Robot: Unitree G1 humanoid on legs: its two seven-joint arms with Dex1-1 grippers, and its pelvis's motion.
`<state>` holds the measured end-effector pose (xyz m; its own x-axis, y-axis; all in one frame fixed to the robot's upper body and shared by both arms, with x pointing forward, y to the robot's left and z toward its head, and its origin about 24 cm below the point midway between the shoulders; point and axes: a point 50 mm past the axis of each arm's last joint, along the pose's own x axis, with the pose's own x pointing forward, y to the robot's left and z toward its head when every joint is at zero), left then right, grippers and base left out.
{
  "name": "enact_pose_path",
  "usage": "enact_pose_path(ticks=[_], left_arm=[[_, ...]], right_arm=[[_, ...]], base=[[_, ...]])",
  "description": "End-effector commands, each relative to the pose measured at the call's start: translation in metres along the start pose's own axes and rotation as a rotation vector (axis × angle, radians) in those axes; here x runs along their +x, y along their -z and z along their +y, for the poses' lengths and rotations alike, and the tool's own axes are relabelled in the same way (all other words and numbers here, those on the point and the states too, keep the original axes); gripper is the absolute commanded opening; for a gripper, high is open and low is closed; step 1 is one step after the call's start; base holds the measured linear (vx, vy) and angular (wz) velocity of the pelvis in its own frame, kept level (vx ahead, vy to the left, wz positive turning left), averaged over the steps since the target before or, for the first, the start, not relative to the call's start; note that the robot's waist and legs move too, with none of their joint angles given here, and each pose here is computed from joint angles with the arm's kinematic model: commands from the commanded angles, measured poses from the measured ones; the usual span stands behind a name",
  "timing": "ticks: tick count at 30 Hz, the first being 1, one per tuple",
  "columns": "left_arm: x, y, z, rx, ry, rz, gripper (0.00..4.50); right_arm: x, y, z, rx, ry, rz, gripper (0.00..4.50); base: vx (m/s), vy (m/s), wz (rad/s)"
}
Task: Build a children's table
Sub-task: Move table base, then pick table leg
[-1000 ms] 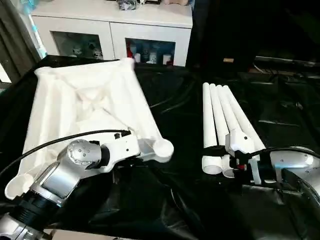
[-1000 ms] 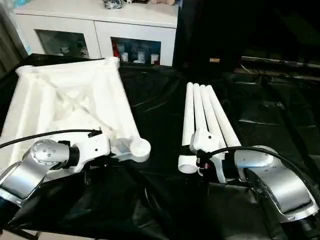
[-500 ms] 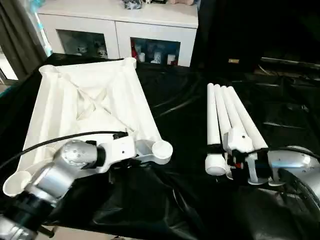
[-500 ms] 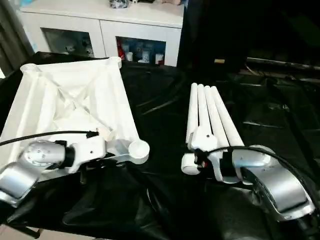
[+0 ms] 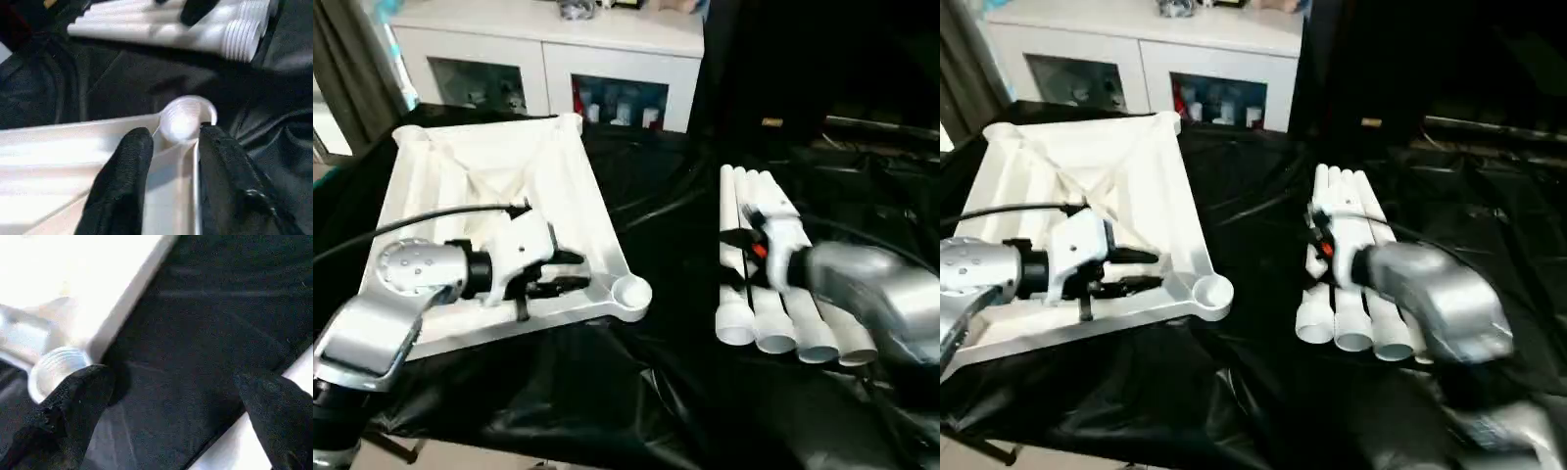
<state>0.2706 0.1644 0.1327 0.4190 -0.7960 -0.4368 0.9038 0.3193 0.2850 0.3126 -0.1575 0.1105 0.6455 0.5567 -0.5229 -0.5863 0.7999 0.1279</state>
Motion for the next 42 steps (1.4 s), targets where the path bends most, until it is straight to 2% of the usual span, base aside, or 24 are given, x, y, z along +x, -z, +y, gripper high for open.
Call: enact_pose_path(ticks=[1, 3, 7, 15, 16, 18, 20, 21, 24, 28, 32, 42], left_arm=[[0.006, -0.004, -0.006, 0.000, 0.014, -0.016, 2.14], [0.013, -0.004, -0.014, -0.018, 0.043, -0.020, 2.29], [0.018, -0.008, -0.018, -0.050, 0.058, -0.040, 2.64], [0.018, -0.007, -0.021, -0.053, 0.072, -0.017, 3.24], [0.018, -0.007, -0.021, -0.052, 0.073, -0.016, 3.47], [0.018, -0.007, -0.020, -0.051, 0.074, -0.015, 3.53], [0.017, -0.007, -0.022, -0.050, 0.088, -0.005, 3.61], [0.017, -0.006, -0.023, -0.050, 0.101, 0.001, 3.89], [0.016, -0.006, -0.025, -0.051, 0.114, 0.007, 4.02], [0.016, -0.006, -0.026, -0.053, 0.122, 0.007, 4.42], [0.016, -0.006, -0.028, -0.053, 0.133, 0.011, 4.48], [0.016, -0.005, -0.031, -0.065, 0.154, 0.025, 4.48]], right_arm=[[0.001, -0.003, -0.006, 0.048, 0.083, 0.023, 4.50], [0.008, -0.008, -0.003, 0.098, 0.115, 0.041, 4.50], [0.013, -0.007, -0.007, 0.153, 0.209, 0.106, 4.50], [0.018, -0.008, -0.011, 0.221, 0.326, 0.148, 4.50], [0.018, -0.007, -0.012, 0.228, 0.336, 0.151, 4.50], [0.017, -0.007, -0.012, 0.233, 0.343, 0.154, 4.50], [0.017, -0.002, -0.012, 0.241, 0.374, 0.174, 4.50], [0.018, 0.001, -0.012, 0.253, 0.374, 0.184, 4.50], [0.018, 0.005, -0.011, 0.280, 0.370, 0.197, 4.50], [0.020, 0.013, -0.007, 0.304, 0.354, 0.230, 4.50], [0.023, 0.019, -0.006, 0.312, 0.362, 0.260, 4.50], [0.029, 0.024, -0.007, 0.339, 0.351, 0.292, 4.50]], base=[[0.000, 0.000, 0.00], [0.000, 0.000, 0.00], [0.000, 0.000, 0.00], [0.000, 0.000, 0.00], [0.000, 0.000, 0.00], [0.000, 0.000, 0.00], [0.000, 0.000, 0.00], [0.000, 0.000, 0.00], [0.000, 0.000, 0.00], [0.000, 0.000, 0.00], [0.000, 0.000, 0.00], [0.000, 0.000, 0.00]])
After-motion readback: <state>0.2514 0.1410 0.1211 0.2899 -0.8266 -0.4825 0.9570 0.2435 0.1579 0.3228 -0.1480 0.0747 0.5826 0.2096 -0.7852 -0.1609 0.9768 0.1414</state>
